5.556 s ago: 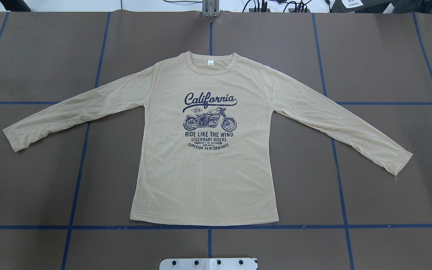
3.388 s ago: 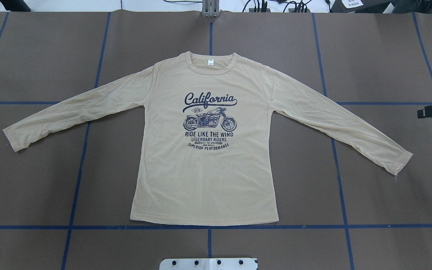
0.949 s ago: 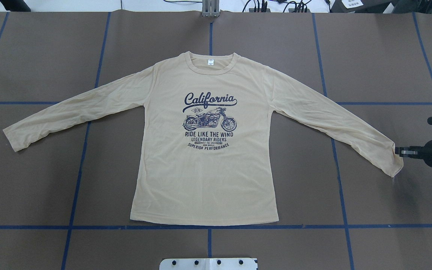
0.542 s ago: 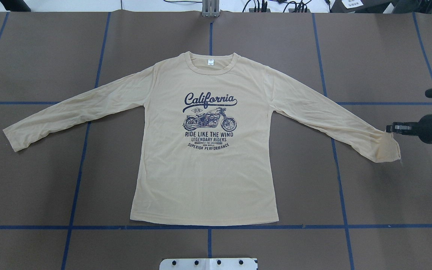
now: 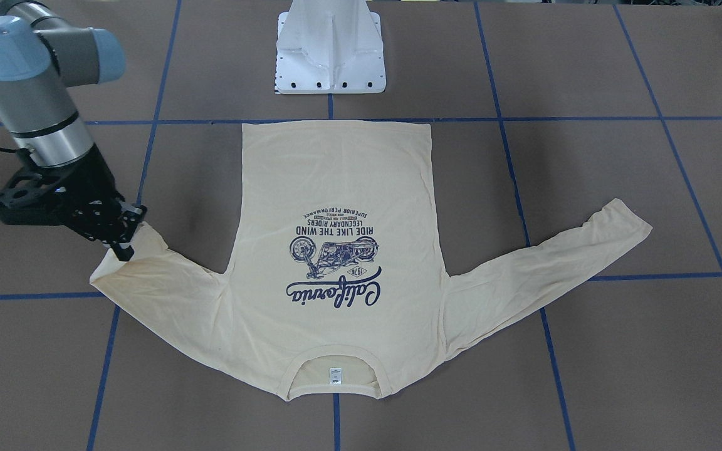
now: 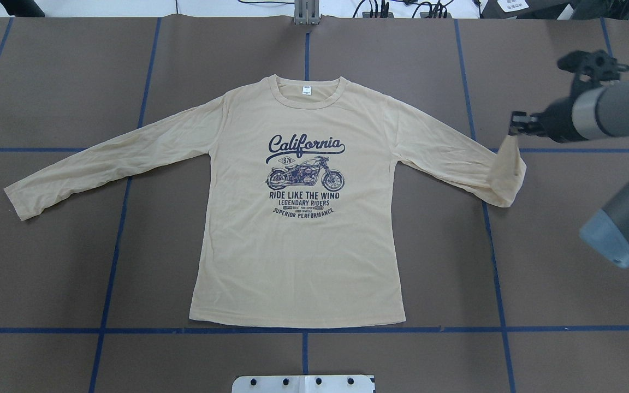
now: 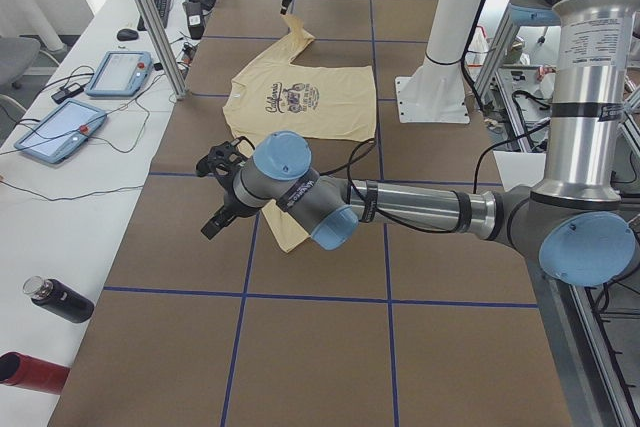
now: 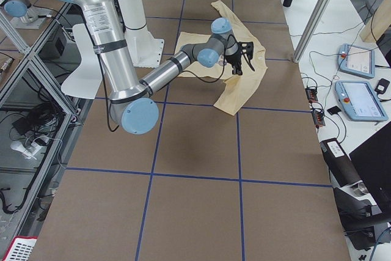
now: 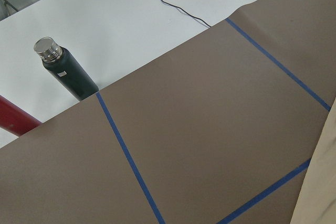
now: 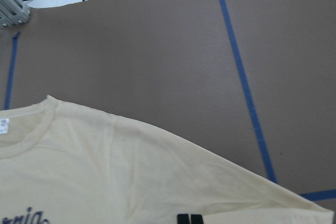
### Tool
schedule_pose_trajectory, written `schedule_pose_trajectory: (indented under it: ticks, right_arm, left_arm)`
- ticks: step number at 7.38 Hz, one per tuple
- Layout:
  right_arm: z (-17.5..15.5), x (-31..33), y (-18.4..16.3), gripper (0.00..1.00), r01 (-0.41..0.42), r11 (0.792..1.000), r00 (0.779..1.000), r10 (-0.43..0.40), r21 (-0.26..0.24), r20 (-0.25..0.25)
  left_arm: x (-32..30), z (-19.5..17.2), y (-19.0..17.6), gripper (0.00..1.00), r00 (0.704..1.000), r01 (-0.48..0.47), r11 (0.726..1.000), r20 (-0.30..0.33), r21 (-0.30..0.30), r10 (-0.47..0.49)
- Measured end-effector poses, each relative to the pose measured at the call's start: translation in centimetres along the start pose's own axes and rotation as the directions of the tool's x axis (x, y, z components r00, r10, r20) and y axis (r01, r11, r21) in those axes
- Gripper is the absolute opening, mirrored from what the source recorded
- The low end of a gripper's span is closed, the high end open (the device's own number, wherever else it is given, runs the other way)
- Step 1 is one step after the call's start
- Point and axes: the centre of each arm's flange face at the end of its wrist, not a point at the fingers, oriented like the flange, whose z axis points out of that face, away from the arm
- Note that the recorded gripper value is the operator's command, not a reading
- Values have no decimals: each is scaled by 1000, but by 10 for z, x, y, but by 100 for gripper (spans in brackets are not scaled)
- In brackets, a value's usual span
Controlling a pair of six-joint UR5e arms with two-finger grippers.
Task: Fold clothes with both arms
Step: 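Carry the sleeve with the right gripper across the shirt body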
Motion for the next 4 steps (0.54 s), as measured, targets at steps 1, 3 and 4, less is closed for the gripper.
schedule_pose_trajectory:
  ticks: [1, 3, 4]
  right_arm:
    - [-3, -60, 5, 0, -26, 999, 1000, 26, 26, 10]
    - [-2, -179, 31, 0, -54, 989, 998, 49, 134, 47]
    - [3, -239, 48, 0, -71, 984, 996, 61, 164, 61]
  left_arm:
    - [-1, 1, 1, 100, 1000, 2, 1000, 0, -2, -2]
    - [-1, 1, 2, 100, 1000, 6, 1000, 0, -5, -6]
    - [-1, 1, 4, 100, 1000, 8, 1000, -1, -6, -8]
